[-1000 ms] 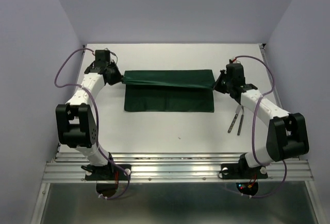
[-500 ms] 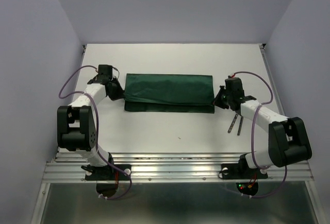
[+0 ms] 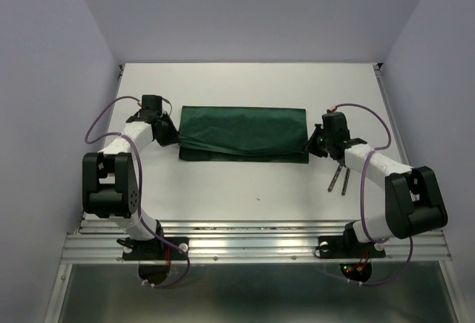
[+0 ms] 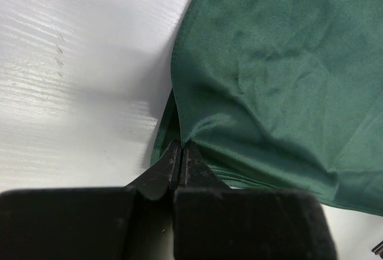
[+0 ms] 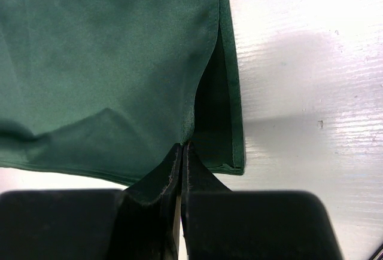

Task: Fold the napkin into a case and place the utensils inside
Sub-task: Fold and flatten the napkin at the center of the board.

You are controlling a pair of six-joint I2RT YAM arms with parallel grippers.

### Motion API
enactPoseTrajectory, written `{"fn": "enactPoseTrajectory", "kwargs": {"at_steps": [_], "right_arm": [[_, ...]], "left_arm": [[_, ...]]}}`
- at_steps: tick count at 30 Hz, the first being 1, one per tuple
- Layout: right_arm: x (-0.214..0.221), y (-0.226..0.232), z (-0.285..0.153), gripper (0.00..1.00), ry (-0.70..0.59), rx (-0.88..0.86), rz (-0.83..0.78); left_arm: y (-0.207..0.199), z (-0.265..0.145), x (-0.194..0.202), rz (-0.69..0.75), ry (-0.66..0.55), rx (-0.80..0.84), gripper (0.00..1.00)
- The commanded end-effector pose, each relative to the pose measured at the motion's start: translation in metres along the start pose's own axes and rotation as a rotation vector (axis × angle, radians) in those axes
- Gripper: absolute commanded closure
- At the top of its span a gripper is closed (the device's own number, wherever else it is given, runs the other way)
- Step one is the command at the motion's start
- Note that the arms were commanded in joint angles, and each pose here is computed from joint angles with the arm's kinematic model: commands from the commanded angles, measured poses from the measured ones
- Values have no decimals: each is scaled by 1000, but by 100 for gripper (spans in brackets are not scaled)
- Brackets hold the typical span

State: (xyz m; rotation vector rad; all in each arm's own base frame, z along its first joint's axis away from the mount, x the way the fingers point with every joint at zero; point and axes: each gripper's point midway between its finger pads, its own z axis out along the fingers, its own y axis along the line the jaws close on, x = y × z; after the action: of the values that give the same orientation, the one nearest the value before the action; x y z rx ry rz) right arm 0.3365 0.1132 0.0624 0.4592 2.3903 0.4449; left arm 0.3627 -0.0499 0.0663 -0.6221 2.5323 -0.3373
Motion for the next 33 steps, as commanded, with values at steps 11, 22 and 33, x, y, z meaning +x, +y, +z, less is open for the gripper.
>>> {"fn": "enactPoseTrajectory", "kwargs": {"at_steps": [11, 22, 33], "right_arm": [[-11, -4, -1, 99, -62, 34, -24], [-16, -6, -5, 99, -77, 56, -42], [-35, -6, -21, 99, -152, 81, -45]], "left_arm": [[1, -5, -2, 5, -16, 10, 100], [-4, -12, 1, 9, -6, 36, 100], [-13, -36, -4, 25, -36, 71, 100]]}}
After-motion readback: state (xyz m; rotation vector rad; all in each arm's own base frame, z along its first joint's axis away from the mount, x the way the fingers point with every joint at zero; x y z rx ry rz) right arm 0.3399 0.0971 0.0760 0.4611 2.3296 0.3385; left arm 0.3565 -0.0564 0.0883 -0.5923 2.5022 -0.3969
